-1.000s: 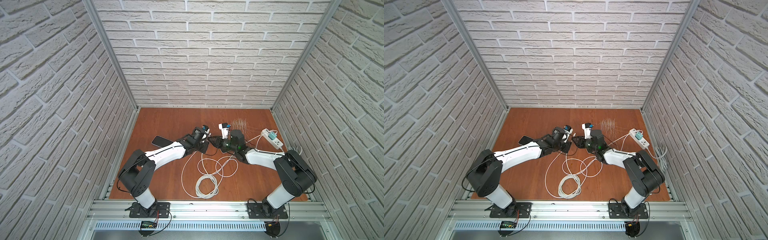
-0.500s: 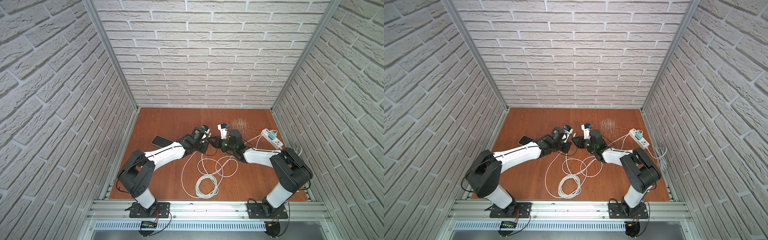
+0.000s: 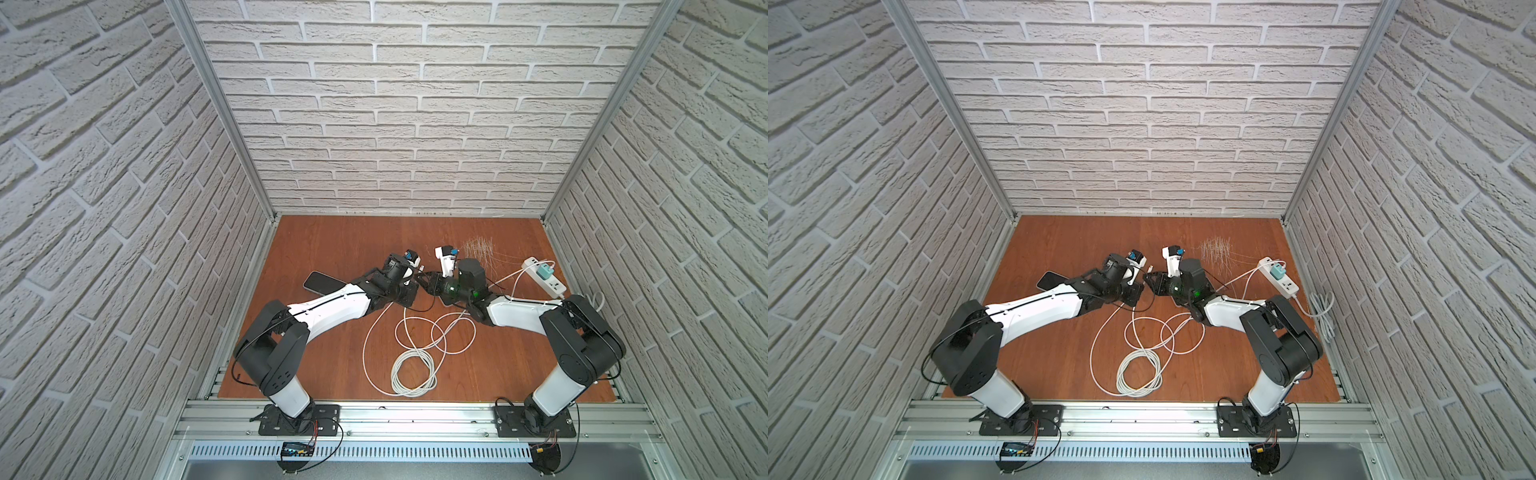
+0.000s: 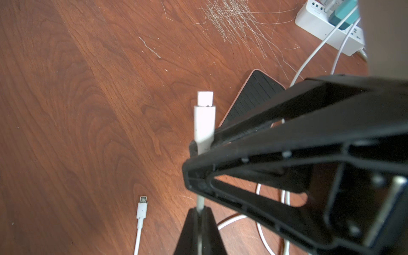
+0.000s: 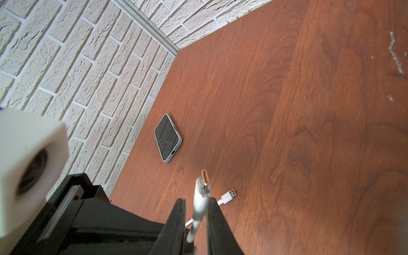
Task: Plug the charging cable into the phone
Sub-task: Pick up the charging cable from the center of the board.
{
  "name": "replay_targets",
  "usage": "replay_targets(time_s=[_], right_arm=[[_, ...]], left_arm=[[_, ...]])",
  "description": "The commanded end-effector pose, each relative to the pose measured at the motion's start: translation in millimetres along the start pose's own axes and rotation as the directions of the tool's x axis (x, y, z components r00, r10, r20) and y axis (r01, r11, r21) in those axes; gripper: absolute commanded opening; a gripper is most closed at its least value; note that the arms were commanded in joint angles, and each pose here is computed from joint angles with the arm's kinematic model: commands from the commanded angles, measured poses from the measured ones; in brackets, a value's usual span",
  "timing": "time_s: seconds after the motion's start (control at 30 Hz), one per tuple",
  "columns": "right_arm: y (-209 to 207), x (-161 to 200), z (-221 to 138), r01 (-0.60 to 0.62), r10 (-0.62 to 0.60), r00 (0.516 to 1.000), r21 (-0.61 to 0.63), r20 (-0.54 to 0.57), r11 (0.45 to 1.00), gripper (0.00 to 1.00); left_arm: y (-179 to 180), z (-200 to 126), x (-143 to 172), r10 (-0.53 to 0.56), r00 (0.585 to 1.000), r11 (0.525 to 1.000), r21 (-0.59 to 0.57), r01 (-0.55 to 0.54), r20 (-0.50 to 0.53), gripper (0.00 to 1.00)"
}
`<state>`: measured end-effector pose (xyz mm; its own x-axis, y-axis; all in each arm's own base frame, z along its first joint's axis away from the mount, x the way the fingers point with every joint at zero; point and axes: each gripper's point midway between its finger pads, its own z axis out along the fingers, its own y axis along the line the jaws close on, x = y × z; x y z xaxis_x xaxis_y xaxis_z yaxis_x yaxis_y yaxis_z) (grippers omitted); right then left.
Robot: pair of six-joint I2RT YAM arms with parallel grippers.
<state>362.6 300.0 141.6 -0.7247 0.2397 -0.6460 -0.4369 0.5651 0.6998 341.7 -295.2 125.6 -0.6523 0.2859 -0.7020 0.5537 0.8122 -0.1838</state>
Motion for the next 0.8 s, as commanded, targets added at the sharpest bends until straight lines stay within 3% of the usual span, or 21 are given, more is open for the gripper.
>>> replay_targets(time_s=[0.0,0.43,0.63,0.77], right_arm=[[12,-15,-3,0.023,-0.021,0.998,-0.042,0.057,0.999,0.19],[12,-17,-8,0.031,-0.029,0.997,-0.040,0.068,0.999,0.11],[9,-20,-12,0.026,-0.024,0.996,-0.026,0.086,0.999,0.21],[6,-22,-16,0.017,-0.014,0.995,-0.024,0.101,1.000,0.20]], left_arm=[[-8,-6,-6,-0.002,0.999,1.000,0.026,0.001,0.033,0.00],[-7,-4,-4,-0.005,1.000,1.000,0.024,0.004,0.027,0.00],[-6,-4,-4,-0.005,1.000,1.000,0.022,0.004,0.026,0.00],[-6,-4,-4,-0.008,1.000,1.000,0.023,0.007,0.026,0.00]])
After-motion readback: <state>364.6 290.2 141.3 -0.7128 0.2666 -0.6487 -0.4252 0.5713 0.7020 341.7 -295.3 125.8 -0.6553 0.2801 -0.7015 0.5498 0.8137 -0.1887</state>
